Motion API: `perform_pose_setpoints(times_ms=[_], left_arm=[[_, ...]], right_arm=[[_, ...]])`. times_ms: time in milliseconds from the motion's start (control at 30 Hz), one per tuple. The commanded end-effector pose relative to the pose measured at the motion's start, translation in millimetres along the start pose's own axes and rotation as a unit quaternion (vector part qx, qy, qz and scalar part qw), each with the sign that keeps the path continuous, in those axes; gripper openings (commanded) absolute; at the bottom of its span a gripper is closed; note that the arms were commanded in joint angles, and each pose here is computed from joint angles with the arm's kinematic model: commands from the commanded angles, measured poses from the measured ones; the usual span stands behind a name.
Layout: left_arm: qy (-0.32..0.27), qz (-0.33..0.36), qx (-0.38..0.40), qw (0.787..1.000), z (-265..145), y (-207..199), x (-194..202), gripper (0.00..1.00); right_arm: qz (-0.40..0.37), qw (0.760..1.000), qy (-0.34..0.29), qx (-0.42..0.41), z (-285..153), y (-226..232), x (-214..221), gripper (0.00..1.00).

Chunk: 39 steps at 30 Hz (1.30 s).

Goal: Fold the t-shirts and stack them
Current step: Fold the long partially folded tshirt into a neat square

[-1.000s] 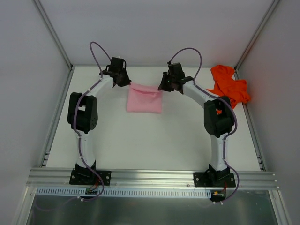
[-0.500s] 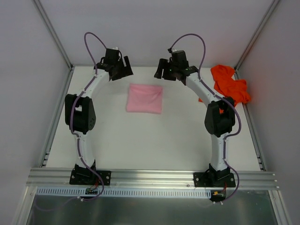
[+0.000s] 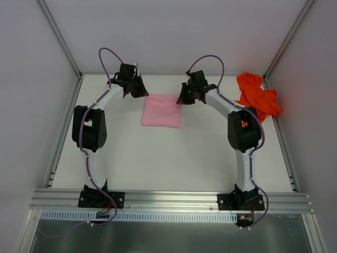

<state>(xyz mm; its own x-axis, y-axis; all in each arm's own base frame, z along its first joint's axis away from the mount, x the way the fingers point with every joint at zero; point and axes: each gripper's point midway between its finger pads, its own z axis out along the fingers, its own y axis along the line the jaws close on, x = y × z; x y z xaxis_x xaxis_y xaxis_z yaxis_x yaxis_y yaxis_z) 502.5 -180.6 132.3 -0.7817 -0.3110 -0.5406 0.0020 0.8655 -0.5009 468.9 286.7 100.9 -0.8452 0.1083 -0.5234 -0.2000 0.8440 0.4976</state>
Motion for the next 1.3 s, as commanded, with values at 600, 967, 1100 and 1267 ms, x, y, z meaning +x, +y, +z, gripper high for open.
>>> perform_pose_setpoints(times_ms=[600, 967, 1100, 1267], left_arm=[[-0.004, -0.061, 0.004, 0.998, 98.1, 19.9, -36.0, 0.21], [-0.067, -0.005, 0.041, 0.997, 70.7, -2.6, -93.2, 0.78], [-0.105, 0.052, 0.033, 0.993, 33.1, -12.9, -119.2, 0.99], [-0.121, 0.081, -0.028, 0.989, -21.3, -8.6, -129.6, 0.97]], right_arm=[[-0.051, 0.992, -0.065, 0.096, 57.3, -33.9, -70.4, 0.25], [-0.105, 0.983, -0.136, 0.058, 31.4, -3.9, -122.9, 0.77], [-0.119, 0.972, -0.2, 0.043, -21.8, 25.2, -162.5, 0.98], [-0.139, 0.972, -0.183, 0.056, -61.0, 29.8, -153.1, 0.97]])
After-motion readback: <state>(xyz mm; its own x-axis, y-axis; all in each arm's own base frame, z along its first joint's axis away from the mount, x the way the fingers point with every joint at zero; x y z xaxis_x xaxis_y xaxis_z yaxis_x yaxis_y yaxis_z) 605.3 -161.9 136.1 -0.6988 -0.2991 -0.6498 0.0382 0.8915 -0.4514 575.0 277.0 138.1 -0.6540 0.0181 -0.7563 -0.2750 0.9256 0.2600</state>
